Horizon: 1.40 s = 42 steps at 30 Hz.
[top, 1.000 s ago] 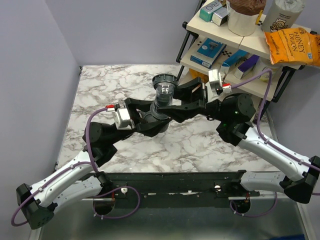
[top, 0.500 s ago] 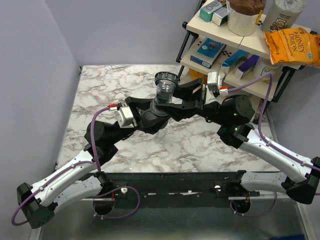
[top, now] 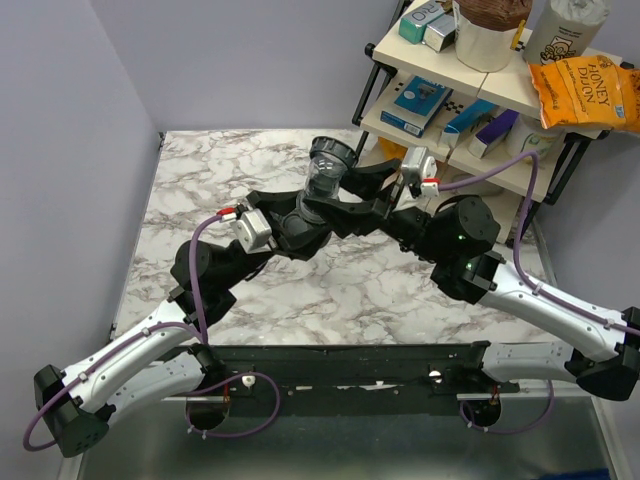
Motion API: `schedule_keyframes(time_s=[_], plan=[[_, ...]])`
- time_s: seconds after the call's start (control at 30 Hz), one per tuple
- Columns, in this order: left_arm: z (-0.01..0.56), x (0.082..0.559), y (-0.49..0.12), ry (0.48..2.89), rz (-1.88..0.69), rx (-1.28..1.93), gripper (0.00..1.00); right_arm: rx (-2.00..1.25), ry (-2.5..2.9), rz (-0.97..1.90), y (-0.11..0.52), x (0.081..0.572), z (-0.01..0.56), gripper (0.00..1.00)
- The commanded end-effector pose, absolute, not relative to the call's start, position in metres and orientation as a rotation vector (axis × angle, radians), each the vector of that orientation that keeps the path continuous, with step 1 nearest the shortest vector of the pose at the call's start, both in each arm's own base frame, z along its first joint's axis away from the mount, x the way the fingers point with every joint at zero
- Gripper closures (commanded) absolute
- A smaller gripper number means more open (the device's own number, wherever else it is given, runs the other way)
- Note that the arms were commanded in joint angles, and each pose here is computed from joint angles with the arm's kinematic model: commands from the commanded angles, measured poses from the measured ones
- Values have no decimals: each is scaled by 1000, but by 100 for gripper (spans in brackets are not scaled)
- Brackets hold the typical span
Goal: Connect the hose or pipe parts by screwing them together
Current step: Install the adaptor on the pipeline.
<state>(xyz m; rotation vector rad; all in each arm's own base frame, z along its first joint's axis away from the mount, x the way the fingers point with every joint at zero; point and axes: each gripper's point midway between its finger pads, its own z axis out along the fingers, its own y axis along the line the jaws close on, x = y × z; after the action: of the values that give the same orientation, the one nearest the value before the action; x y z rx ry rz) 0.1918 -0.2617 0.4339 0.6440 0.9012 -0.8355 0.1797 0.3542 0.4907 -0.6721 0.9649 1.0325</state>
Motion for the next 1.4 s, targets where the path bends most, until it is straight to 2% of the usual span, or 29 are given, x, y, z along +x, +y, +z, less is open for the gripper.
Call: schedule_keyframes(time_s=[0.0, 0.5, 1.07, 1.37], plan=[[531, 179, -207, 626, -705, 424, 100, -829, 1357, 828, 376, 197, 376, 99], [532, 198, -209, 678, -631, 408, 100, -686, 1486, 589, 373, 214, 357, 99], [505, 219, -221, 760, -605, 410, 100, -436, 1715, 110, 365, 248, 323, 99], [491, 219, -221, 775, -608, 416, 100, -444, 1755, 63, 385, 244, 330, 96]])
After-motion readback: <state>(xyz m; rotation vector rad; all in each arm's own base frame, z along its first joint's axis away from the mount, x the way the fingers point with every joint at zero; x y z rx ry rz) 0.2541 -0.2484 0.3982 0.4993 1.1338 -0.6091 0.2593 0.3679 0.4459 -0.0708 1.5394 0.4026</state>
